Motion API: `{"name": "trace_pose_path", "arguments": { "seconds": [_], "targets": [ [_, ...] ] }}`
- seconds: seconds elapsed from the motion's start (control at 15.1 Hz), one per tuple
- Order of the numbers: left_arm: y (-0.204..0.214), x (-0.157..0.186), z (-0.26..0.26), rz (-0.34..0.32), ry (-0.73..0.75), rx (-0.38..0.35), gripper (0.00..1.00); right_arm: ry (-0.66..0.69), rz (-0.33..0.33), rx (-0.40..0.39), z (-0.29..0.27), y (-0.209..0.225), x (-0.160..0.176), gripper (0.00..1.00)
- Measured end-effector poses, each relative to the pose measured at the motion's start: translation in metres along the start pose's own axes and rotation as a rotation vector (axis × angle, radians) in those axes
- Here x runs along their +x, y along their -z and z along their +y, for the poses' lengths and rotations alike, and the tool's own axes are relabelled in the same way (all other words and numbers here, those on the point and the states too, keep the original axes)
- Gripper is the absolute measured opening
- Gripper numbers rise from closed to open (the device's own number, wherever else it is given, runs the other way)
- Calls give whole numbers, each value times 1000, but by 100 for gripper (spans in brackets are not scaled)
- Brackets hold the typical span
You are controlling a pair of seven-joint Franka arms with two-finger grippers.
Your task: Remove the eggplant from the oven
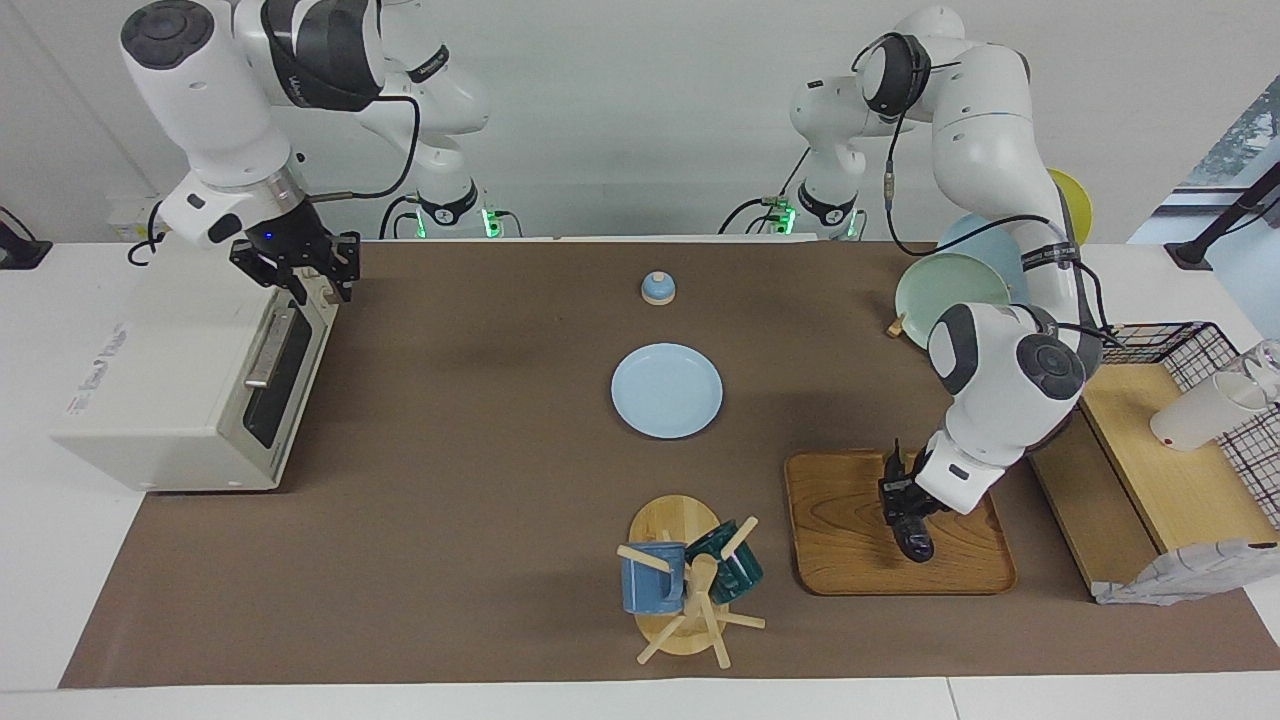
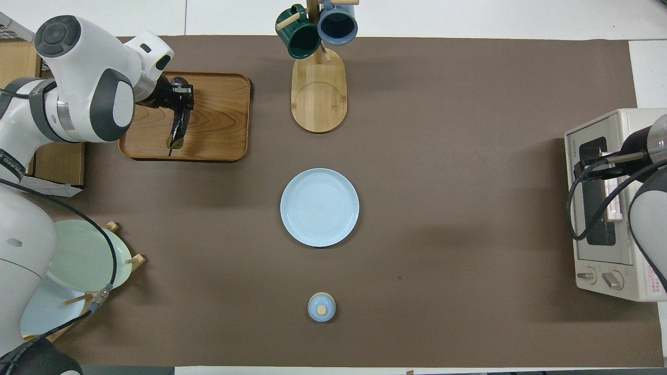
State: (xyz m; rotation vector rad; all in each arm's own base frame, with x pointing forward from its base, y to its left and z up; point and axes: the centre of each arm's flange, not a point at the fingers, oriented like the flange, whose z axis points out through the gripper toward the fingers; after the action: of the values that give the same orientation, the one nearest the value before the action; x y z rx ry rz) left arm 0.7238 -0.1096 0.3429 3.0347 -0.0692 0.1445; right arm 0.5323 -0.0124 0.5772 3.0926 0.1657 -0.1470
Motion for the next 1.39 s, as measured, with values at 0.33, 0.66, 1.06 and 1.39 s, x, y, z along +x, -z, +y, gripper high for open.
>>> {"name": "trace_pose_path", "arguments": {
  "seconds": [0.33,0.66,1.06,1.39],
  "targets": [
    [-2,0,-1,2,-20,9,50,-32,17,0,8,18,1,100],
    [-4,-3,-4,-37,-18,14,100,-31,3,5,11,10,25,100],
    [74,-9,3,-13,-26,26,100,-28,22,2,8,25,22,100],
    [178,-46,3,-77,-23,57,100,-35,22,3,12,25,22,100]
  ]
}}
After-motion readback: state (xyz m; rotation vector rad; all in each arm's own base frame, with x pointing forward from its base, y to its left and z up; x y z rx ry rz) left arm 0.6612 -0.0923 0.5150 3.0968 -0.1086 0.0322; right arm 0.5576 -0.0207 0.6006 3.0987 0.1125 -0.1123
